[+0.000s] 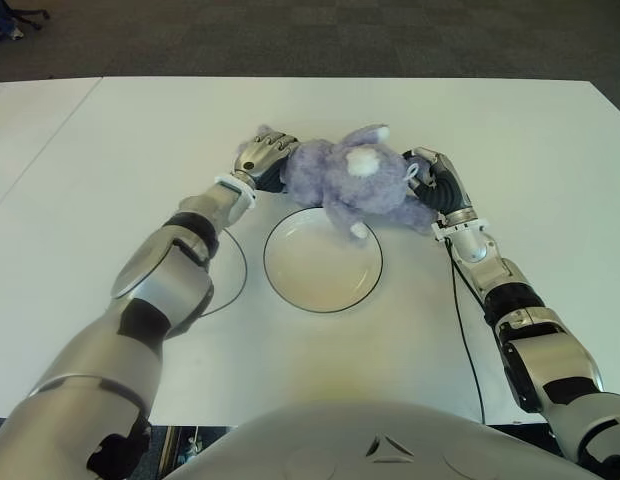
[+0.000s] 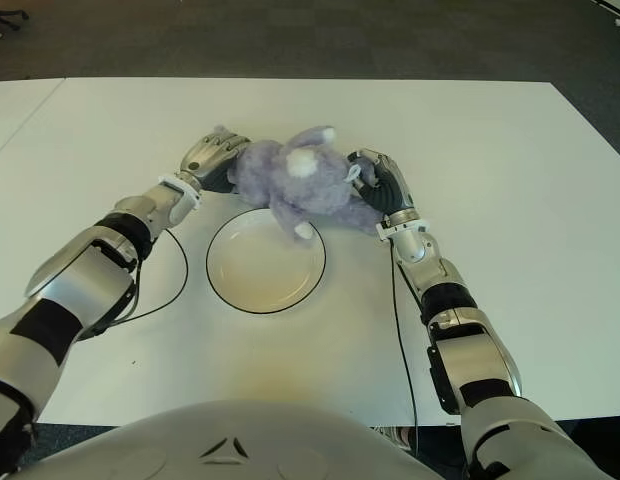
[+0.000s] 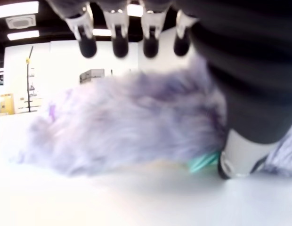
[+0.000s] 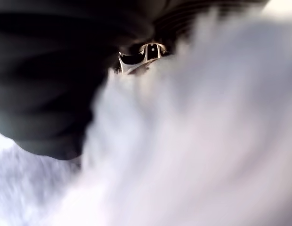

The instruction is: Put the doll into the plate.

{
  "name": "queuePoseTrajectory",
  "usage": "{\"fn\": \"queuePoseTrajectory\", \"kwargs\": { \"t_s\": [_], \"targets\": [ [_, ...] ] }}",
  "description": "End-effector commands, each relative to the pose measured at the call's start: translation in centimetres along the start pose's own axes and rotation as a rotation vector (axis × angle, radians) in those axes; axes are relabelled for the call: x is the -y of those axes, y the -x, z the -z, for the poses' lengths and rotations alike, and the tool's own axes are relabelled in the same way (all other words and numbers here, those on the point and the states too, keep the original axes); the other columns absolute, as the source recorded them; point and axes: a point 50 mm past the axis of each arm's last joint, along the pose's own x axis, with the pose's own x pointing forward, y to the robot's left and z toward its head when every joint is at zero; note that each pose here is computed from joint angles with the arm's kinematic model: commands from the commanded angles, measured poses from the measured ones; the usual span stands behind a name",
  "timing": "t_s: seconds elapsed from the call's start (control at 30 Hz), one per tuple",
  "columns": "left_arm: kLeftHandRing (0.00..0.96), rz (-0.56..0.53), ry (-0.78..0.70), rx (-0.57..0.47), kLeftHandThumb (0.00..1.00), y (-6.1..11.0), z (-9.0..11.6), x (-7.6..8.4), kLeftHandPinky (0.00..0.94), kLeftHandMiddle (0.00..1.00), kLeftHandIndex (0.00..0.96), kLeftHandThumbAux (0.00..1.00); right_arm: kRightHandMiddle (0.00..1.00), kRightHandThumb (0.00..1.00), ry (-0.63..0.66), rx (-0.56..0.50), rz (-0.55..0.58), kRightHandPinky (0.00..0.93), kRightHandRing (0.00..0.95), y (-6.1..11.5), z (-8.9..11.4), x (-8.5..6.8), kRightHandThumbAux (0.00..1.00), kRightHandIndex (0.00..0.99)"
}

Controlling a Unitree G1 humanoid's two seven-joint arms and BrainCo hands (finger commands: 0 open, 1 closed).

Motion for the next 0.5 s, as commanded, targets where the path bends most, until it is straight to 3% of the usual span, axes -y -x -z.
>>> {"fn": "queuePoseTrajectory", "kwargs": {
  "t_s": [0.03, 0.33, 0.4, 0.5],
  "targets": [
    [0.000, 0.096, -0.159, 0.022, 0.016, 1.0, 1.3, 0.7, 0.000, 0.000, 0.073, 0.713, 0.879, 0.702, -0.023, -0.034, -0.029, 0.862, 0.877, -0.1, 0.3, -0.4, 0.718, 0.439],
    [0.000, 0.146, -0.422, 0.096, 0.009, 2.1, 2.4, 1.5, 0.000, 0.000, 0.043, 0.710, 0.875, 0.704, -0.025, -0.016, -0.003, 0.891, 0.885, -0.1, 0.1, -0.3, 0.716, 0.440],
    [0.000, 0.153, -0.479, 0.127, 0.078, 2.2, 2.4, 1.6, 0.000, 0.000, 0.056, 0.682, 0.875, 0.705, -0.017, -0.018, -0.006, 0.884, 0.883, -0.1, 0.1, -0.2, 0.716, 0.440],
    [0.000, 0.163, -0.559, 0.173, 0.055, 2.3, 2.4, 1.7, 0.000, 0.000, 0.039, 0.702, 0.877, 0.703, -0.009, -0.020, -0.008, 0.881, 0.883, -0.1, 0.1, -0.1, 0.717, 0.439]
  ]
}}
